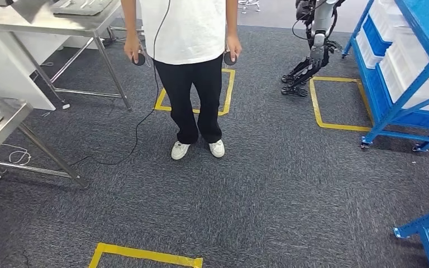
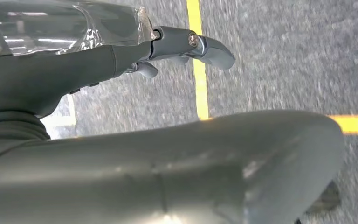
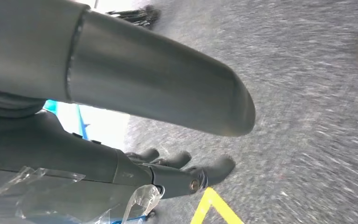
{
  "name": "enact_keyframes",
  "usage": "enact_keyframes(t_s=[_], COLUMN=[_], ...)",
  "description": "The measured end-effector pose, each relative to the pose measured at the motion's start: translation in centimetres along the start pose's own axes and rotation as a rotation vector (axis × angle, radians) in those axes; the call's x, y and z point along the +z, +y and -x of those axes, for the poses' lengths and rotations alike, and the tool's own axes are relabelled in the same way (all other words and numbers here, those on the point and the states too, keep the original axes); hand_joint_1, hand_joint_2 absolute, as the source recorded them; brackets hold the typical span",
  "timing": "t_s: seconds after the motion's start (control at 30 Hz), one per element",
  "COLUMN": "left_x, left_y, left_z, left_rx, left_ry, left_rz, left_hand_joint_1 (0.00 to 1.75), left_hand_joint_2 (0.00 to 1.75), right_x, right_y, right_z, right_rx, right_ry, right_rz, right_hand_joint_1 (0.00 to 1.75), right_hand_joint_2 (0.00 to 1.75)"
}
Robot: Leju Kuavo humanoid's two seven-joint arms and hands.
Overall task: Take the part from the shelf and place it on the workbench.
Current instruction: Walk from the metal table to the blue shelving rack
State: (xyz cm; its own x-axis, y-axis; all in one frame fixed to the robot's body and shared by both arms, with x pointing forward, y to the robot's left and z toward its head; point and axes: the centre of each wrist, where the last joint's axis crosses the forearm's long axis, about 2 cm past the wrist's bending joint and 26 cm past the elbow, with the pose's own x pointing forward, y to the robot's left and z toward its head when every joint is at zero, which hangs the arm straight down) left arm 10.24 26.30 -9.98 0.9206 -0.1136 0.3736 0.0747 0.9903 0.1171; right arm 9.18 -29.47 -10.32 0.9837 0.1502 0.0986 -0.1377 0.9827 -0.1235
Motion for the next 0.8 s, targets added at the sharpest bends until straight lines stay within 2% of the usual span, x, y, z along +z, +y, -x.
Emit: enact_keyframes(t_s=[0.13,0.47,0.8], left_x=[0.11,0.02,0.1], left_y=[-0.09,-0.04,-0.1], left_z=[0.58,0.11,0.52], left_rx=[-0.004,-0.005,-0.008], left_ry=[0.011,0.001,0.008], left_rz=[0.002,0.001,0.002], left_hand_joint_1=[0.0,0.0,0.0], left_hand_joint_2=[0.0,0.0,0.0], right_x=[0.01,-0.01,0.01], right_y=[-0.04,-0.11,-0.09], right_z=[-0.14,-0.05,-0.21], right_rx=[-0.002,-0.002,-0.002], right_ry=[-0.002,-0.001,-0.004], right_rz=[0.0,0.0,0.003], right_hand_joint_1=[0.0,0.0,0.0], right_hand_joint_2=[0.0,0.0,0.0])
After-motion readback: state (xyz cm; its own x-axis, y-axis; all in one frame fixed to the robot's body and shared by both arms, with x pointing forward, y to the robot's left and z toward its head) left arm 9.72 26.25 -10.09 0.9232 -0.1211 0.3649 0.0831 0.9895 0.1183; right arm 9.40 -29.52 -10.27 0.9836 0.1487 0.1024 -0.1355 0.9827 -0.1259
